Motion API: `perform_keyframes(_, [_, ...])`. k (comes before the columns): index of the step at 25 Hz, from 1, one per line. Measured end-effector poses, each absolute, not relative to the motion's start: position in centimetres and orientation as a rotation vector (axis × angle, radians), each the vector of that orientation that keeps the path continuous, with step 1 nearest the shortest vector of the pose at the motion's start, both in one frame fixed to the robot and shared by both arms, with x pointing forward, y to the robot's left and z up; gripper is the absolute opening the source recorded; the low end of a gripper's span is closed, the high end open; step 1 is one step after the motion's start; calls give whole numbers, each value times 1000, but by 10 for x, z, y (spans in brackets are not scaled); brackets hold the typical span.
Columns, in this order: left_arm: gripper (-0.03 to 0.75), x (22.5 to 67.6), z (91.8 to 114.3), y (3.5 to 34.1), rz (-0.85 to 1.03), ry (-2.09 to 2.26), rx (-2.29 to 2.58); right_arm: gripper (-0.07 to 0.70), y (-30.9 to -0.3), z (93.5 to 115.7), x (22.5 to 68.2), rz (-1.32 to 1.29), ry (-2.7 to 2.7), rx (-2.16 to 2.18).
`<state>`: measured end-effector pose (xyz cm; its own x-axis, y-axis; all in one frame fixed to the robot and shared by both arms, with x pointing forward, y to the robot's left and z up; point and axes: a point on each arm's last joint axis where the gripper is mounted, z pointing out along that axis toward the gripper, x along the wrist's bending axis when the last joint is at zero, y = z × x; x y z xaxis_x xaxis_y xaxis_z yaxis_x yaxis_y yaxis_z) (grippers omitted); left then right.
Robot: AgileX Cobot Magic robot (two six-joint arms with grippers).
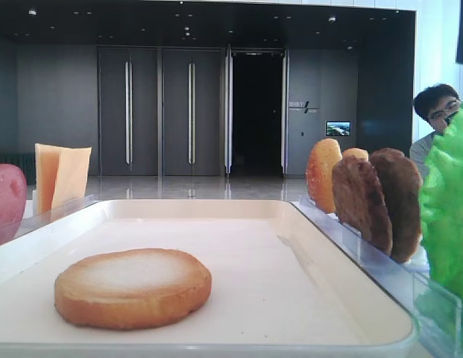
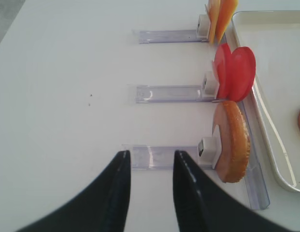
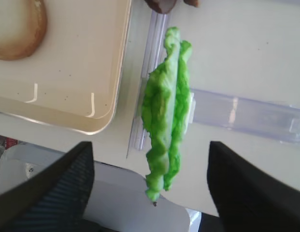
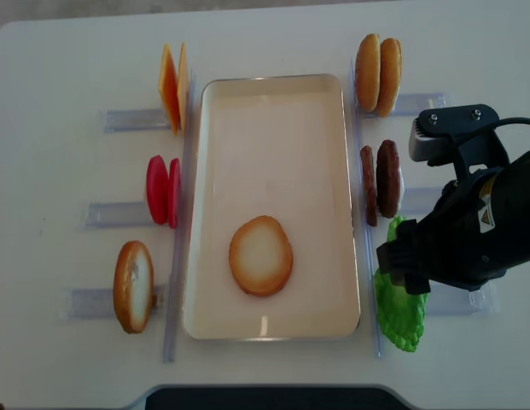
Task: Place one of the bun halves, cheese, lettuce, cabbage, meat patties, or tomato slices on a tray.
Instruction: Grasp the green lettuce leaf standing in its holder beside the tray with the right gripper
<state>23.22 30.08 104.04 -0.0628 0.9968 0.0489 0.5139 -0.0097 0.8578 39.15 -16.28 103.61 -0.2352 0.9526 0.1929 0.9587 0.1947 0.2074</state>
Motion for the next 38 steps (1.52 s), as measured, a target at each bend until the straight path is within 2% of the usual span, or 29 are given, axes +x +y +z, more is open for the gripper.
perform_keyframes(5, [232, 232, 1040, 301, 983, 1642, 1585, 495, -158, 1026, 399, -410, -2425, -1934])
perform_keyframes(13, [231, 232, 1040, 301, 983, 1642, 1585, 471, -157, 1023, 403, -404, -2442, -1936])
perform_keyframes(20, [230, 232, 1040, 301, 983, 1642, 1585, 327, -156, 1022, 403, -395, -2444, -1936])
perform_keyframes(28, [230, 232, 1040, 301, 983, 1642, 1585, 66, -158, 1021, 404, -390, -2472, -1935])
perform_keyframes(38, [226, 232, 1040, 301, 983, 1642, 1585, 61, -159, 1022, 405, -377, -2487, -1934])
